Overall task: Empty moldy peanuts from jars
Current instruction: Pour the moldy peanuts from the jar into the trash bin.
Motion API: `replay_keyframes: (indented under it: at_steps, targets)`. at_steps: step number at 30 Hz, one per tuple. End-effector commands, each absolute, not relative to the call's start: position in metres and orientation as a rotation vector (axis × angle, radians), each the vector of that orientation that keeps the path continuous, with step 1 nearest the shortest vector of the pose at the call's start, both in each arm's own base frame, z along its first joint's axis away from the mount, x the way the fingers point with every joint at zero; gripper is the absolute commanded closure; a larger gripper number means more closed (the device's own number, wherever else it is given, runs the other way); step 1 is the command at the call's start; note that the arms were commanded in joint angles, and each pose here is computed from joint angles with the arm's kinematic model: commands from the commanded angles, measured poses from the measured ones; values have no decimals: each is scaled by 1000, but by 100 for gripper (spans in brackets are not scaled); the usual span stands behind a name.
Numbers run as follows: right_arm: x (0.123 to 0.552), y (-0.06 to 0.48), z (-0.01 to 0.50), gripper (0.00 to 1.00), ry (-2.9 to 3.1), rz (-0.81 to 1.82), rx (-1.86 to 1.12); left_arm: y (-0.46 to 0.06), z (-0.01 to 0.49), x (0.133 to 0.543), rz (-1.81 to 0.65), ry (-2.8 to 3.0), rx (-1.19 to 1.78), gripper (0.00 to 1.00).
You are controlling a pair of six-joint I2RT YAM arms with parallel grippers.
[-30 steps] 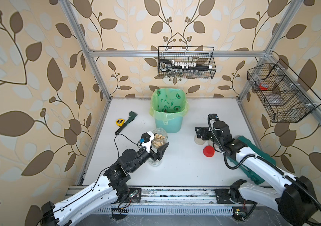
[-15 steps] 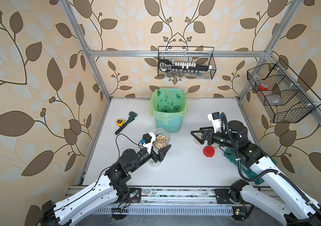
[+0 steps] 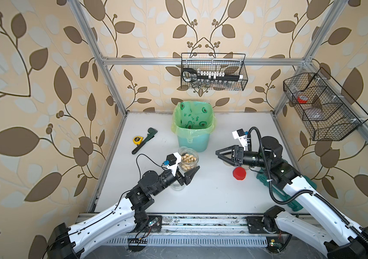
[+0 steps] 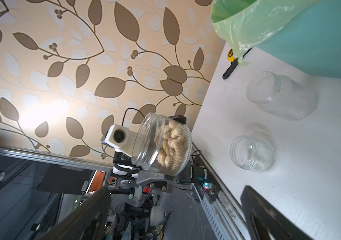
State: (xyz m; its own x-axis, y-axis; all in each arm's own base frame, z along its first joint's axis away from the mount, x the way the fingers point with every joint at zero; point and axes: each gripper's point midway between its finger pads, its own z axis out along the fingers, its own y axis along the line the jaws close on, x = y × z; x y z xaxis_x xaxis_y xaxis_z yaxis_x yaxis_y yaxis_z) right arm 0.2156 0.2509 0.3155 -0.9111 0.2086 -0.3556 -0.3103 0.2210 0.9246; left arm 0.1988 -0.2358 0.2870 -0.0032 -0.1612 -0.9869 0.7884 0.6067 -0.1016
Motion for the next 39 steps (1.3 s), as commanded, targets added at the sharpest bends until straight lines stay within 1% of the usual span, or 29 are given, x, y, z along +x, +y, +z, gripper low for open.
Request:
replay_keyframes:
  at_steps: [1,10,18,22,24,27,31,33,35,39]
  targets:
    - [205,268,325,2,2104,1890,-89,-230,340,190,-864,1187,524,100]
    - [202,306,313,1,2101,1962,-62,-234,338,192,-859,1176,541,100]
    - [202,338,325,1,2033,2042,-107,-235,335,197,-841,1183,530,100]
    - [207,344,324,2,2021,2059,-97,-233,336,196,-833,1183,529,100]
    - [209,347,325,5,2020,2071,-88,-232,335,197,-825,1186,530,100]
    - [210,351,333,8,2012,2093,-95,-233,329,201,-800,1215,534,100]
    - [216,351,334,11,2037,2048,-85,-232,324,204,-780,1224,528,100]
    - [219,350,335,17,2033,2052,-72,-230,324,205,-772,1232,519,100]
    - [219,351,336,20,2036,2058,-74,-228,322,207,-757,1243,510,100]
    - [220,352,335,22,2044,2065,-66,-228,319,210,-737,1252,511,100]
